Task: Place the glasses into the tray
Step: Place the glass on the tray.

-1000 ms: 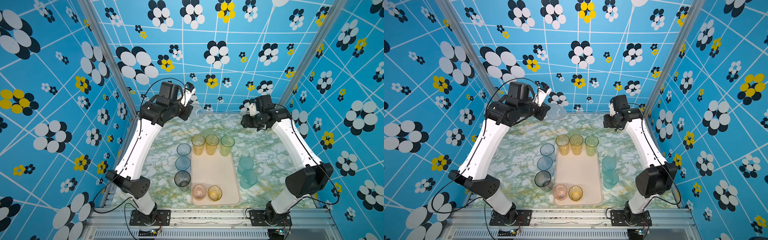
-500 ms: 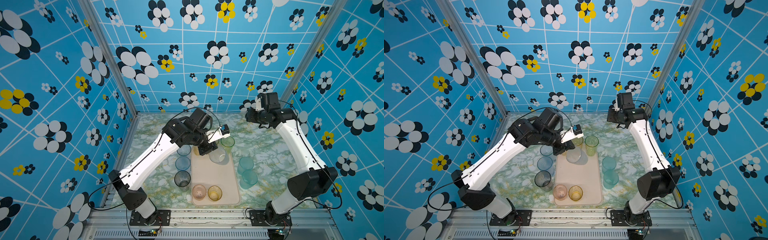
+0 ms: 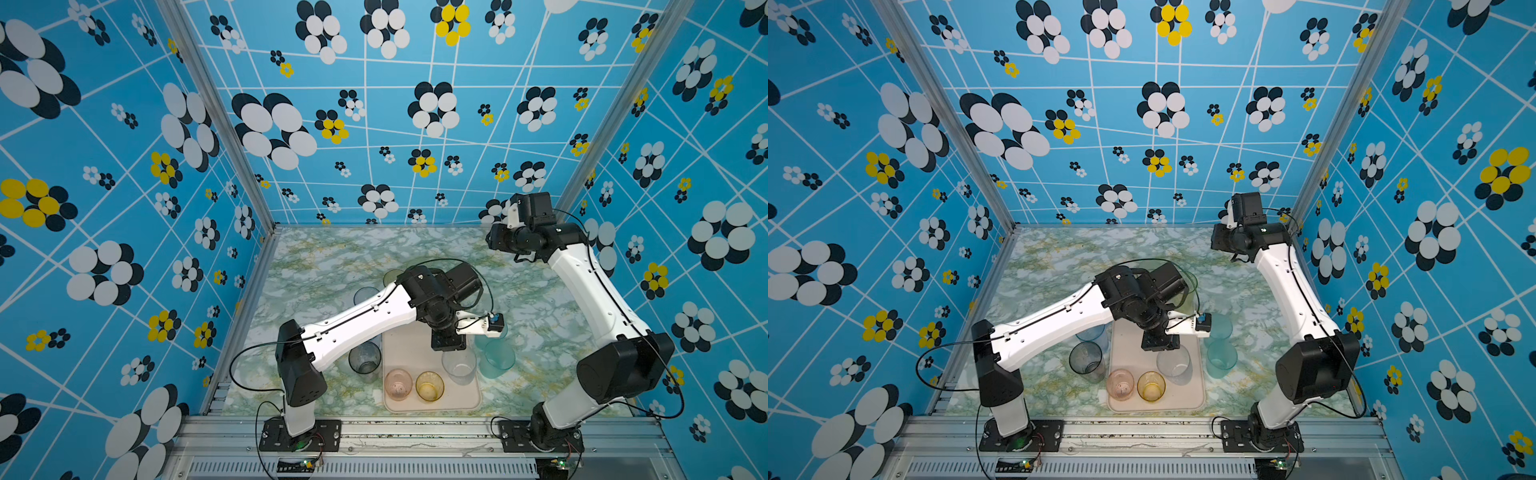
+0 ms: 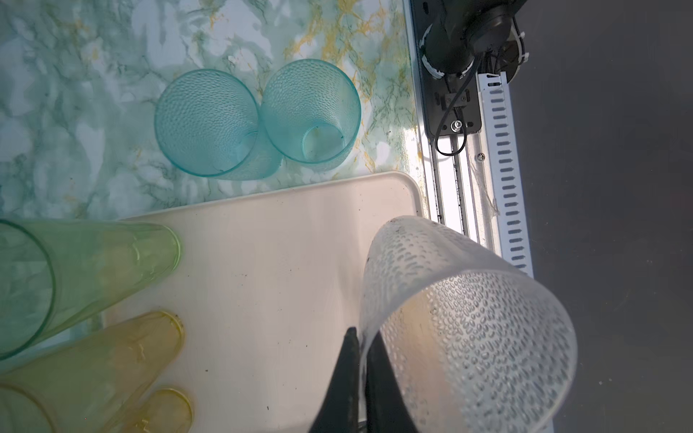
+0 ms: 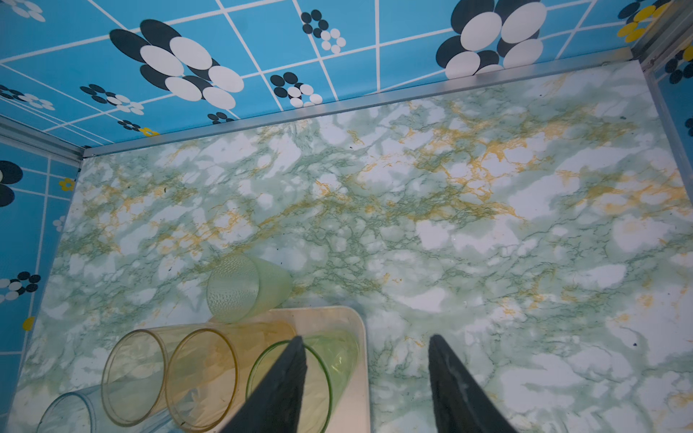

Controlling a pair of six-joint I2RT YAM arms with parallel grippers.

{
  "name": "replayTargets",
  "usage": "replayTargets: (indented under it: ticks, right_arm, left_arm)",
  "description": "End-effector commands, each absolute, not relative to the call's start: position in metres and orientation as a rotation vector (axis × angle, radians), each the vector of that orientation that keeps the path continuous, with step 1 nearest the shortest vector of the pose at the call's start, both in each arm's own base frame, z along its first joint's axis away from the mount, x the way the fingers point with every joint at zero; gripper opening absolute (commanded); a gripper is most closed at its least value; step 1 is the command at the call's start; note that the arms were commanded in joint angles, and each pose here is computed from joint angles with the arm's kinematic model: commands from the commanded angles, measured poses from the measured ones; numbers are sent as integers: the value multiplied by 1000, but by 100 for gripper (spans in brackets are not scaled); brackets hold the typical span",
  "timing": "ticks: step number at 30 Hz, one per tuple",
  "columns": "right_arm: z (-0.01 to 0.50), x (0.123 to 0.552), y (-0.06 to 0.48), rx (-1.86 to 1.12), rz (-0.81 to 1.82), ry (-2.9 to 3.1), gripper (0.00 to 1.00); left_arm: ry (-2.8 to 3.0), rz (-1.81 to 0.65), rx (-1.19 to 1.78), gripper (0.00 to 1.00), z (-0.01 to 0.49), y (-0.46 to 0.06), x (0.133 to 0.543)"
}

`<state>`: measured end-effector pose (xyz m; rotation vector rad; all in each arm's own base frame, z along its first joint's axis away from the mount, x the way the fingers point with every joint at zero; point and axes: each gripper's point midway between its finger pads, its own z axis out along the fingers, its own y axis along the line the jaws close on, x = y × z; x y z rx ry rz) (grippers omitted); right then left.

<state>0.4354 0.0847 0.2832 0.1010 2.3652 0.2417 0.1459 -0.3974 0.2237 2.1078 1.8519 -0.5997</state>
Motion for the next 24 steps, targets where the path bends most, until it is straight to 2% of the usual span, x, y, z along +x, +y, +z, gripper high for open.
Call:
replayTargets:
  ticks: [1, 15, 24]
  right_arm:
    - [301, 430, 86, 95, 271, 2303, 55]
    - [294, 428, 90, 72, 304, 2301, 55]
    - [280, 424, 91, 64, 304, 2326, 55]
  left_arm:
    - [1829, -586, 2162, 5, 213, -403, 141]
    - [1861, -458, 2291, 5, 147, -425, 138]
    - [1844, -410, 2300, 5, 128, -432, 139]
